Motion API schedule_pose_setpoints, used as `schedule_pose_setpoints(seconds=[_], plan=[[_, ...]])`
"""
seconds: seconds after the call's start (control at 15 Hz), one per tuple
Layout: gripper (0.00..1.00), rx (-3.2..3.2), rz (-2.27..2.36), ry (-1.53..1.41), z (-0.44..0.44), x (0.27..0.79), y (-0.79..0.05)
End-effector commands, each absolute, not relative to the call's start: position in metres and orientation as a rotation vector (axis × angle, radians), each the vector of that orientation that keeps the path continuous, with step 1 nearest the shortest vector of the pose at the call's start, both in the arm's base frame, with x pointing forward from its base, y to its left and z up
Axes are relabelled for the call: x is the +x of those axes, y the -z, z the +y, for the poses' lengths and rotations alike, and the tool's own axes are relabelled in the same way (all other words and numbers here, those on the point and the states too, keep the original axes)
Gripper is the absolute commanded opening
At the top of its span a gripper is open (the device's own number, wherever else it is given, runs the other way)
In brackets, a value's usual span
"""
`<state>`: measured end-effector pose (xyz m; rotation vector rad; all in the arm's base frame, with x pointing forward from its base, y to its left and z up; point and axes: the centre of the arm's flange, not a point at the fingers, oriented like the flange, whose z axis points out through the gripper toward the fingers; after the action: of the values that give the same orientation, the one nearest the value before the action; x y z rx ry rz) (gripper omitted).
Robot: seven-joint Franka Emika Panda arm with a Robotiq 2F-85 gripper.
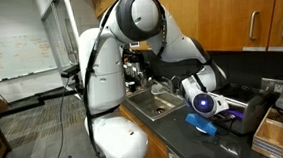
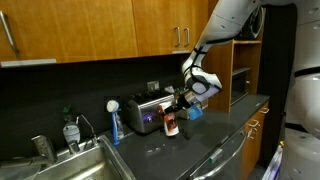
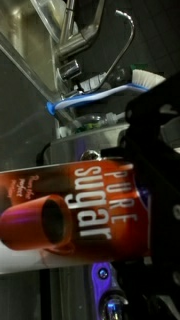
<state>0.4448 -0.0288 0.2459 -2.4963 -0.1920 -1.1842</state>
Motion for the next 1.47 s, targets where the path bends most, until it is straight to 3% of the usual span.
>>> schedule_pose_setpoints(seconds=[0.0, 1.2, 1.27, 1.4], plan=[[0.56, -2.472, -0.195, 1.248, -0.032, 0.438, -0.243], [0.56, -2.415, -0.243, 1.343, -0.071, 0.450, -0.190], [0.92, -2.413, -0.245, 1.344, -0.073, 0.451, -0.189], [1.00, -2.416, -0.251, 1.348, -0.075, 0.451, -0.187]])
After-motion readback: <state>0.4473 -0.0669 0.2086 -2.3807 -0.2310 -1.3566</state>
